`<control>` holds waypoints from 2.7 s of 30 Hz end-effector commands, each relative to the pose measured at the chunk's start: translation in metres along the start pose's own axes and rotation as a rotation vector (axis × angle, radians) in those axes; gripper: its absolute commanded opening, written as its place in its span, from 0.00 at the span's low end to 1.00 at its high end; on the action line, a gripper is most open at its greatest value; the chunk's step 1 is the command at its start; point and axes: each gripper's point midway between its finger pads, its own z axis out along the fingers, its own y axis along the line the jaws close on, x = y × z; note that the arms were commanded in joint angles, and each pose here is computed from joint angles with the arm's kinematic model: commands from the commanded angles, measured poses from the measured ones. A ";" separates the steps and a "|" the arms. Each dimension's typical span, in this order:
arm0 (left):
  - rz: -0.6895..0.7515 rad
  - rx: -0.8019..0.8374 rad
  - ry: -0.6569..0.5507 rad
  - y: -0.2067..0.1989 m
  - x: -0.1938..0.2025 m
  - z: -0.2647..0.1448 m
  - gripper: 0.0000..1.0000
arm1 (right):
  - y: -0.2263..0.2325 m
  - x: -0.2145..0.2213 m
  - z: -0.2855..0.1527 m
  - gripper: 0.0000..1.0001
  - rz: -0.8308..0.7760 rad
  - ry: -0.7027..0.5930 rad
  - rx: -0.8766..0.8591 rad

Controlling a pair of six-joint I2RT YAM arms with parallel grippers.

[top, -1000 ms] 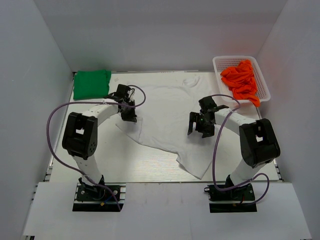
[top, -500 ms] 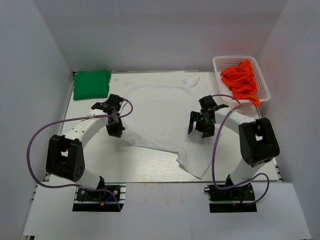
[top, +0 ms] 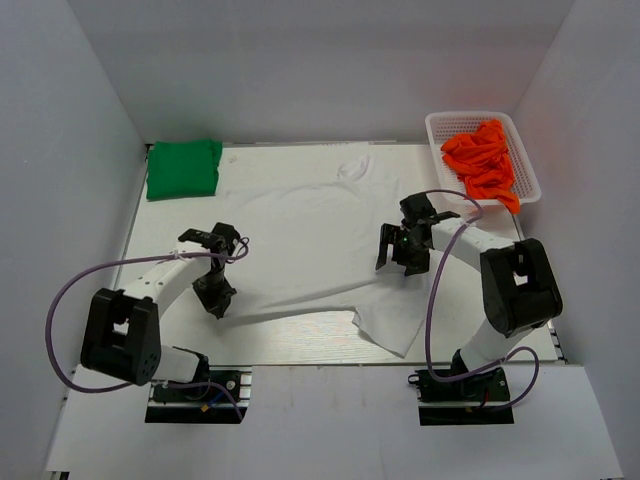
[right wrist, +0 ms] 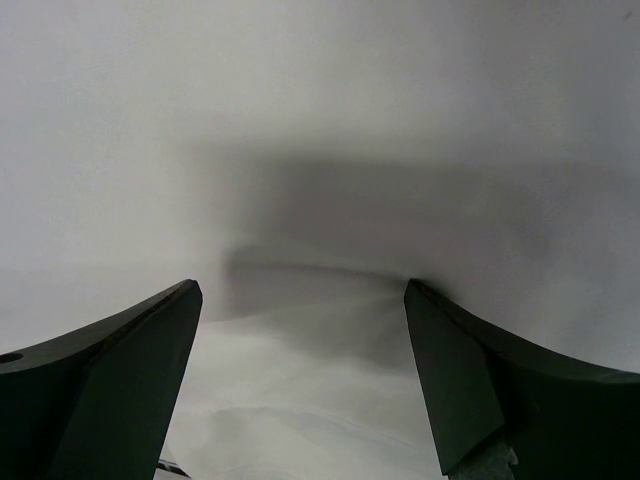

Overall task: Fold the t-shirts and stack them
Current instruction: Flatten out the tshirt, then grap the side of the flattened tshirt closest away from the robot with both arms

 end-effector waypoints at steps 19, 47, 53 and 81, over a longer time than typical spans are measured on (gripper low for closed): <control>0.067 0.261 -0.170 -0.079 -0.084 -0.080 1.00 | -0.019 -0.019 -0.019 0.90 -0.062 -0.064 0.117; 0.122 0.275 -0.343 -0.259 -0.272 0.033 1.00 | -0.007 -0.154 0.027 0.90 -0.019 -0.134 0.188; 0.168 0.406 -0.421 -0.258 -0.276 -0.024 1.00 | 0.025 -0.181 -0.015 0.90 -0.156 -0.254 0.099; -0.341 0.321 -0.155 -0.033 -0.089 0.028 0.90 | 0.027 0.131 -0.058 0.90 0.137 0.049 -0.065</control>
